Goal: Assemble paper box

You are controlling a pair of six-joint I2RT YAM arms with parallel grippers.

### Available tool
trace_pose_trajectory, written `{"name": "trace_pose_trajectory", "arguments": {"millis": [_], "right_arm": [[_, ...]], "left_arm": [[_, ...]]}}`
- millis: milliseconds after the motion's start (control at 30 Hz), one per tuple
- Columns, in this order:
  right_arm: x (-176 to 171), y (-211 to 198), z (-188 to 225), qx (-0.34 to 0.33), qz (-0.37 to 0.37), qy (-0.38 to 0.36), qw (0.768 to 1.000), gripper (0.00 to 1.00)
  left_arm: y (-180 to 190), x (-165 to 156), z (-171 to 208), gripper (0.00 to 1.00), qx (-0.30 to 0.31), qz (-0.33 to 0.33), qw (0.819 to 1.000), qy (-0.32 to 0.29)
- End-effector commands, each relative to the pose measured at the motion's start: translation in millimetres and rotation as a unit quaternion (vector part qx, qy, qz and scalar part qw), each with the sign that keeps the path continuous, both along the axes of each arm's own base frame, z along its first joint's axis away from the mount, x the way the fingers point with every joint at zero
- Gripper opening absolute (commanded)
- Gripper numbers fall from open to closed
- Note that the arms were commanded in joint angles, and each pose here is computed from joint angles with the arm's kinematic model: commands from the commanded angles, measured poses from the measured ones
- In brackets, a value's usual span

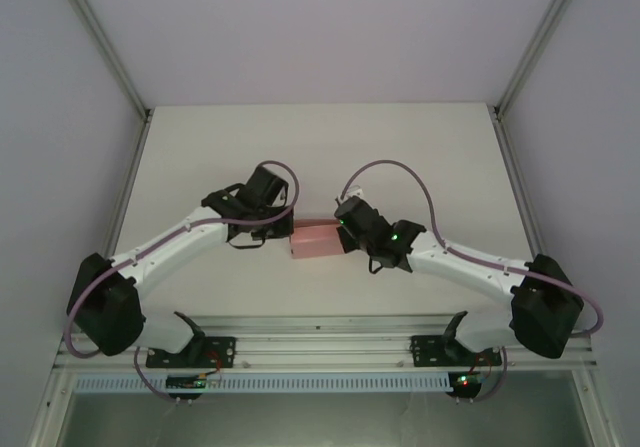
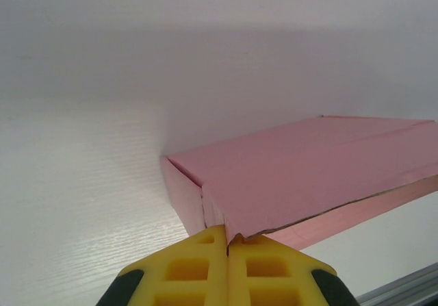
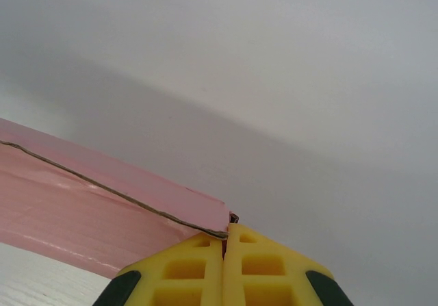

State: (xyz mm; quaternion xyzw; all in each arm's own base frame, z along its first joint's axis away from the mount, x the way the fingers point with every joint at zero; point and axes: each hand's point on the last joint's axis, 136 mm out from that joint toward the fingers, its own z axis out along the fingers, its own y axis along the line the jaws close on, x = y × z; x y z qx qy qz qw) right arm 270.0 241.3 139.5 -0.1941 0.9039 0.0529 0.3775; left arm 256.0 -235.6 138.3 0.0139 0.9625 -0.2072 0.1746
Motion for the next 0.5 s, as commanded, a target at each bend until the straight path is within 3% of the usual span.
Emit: {"name": "trace_pose_trajectory", "arguments": {"millis": [0, 200, 467], "right_arm": [[-29.6, -3.4, -35.5, -0.036, 0.025, 0.079, 0.996, 0.0], [-31.6, -6.7, -38.4, -0.039, 0.019, 0.084, 0.996, 0.0], [-34.8, -6.8, -40.1, -0.039, 0.024, 0.091, 0.995, 0.0]], "left_arm": [[-15.7, -20.4, -17.9, 0.0, -0.032, -0.023, 0.997, 0.062], [-10.7, -19.3, -16.7, 0.0, -0.036, -0.006, 0.997, 0.075], [-10.4, -10.1, 1.7, 0.0, -0.087, 0.021, 0.993, 0.074]]}}
